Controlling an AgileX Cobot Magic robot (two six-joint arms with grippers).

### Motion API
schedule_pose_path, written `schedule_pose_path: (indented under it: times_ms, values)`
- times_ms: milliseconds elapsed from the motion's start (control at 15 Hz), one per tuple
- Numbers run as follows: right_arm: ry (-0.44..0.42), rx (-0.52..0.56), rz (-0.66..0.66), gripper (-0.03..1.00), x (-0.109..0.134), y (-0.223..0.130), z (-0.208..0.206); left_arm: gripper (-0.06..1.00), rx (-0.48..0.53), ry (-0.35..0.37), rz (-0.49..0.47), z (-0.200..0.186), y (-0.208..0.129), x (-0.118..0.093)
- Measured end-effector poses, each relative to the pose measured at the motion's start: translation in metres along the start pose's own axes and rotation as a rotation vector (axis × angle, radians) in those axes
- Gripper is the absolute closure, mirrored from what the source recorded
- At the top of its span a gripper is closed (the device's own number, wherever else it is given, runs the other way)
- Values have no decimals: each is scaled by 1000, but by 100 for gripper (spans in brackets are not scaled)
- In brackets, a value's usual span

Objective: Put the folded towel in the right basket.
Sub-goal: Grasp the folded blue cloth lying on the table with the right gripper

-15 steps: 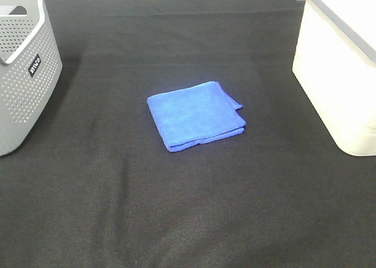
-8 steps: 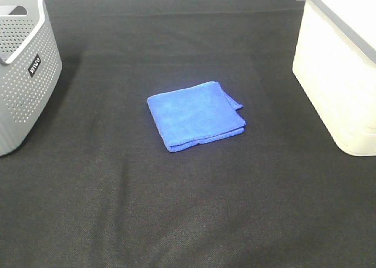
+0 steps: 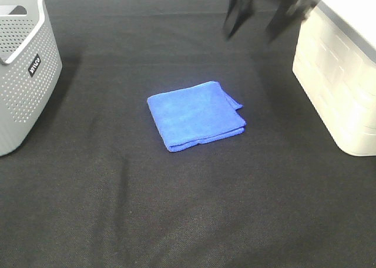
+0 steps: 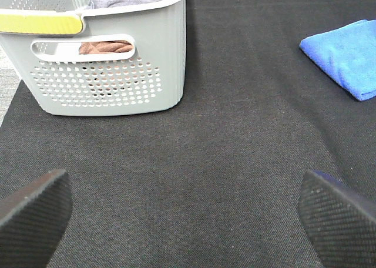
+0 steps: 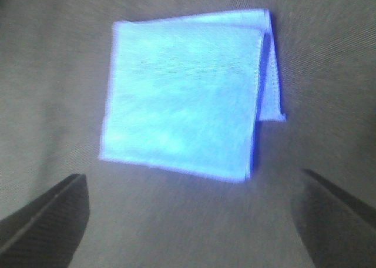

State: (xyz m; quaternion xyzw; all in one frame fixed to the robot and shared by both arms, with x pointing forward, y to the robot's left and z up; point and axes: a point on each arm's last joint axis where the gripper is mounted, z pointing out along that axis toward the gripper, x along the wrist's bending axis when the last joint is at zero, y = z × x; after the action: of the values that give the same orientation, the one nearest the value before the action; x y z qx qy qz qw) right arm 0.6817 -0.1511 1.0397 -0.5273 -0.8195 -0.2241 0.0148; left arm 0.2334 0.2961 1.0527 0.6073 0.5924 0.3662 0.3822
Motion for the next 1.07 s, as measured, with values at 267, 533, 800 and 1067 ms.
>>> schedule_pose_path:
  times_ms: [267, 533, 800, 1067]
  values:
    - [16, 82, 31, 6, -25, 8, 74, -3, 0, 0, 0, 0, 0, 0]
    - [21, 120, 44, 7, -35, 6, 105, -3, 0, 0, 0, 0, 0, 0]
    - [-18, 169, 40, 7, -47, -3, 130, -3, 0, 0, 0, 0, 0, 0]
    - [-55, 191, 33, 8, -57, -9, 153, -3, 0, 0, 0, 0, 0, 0]
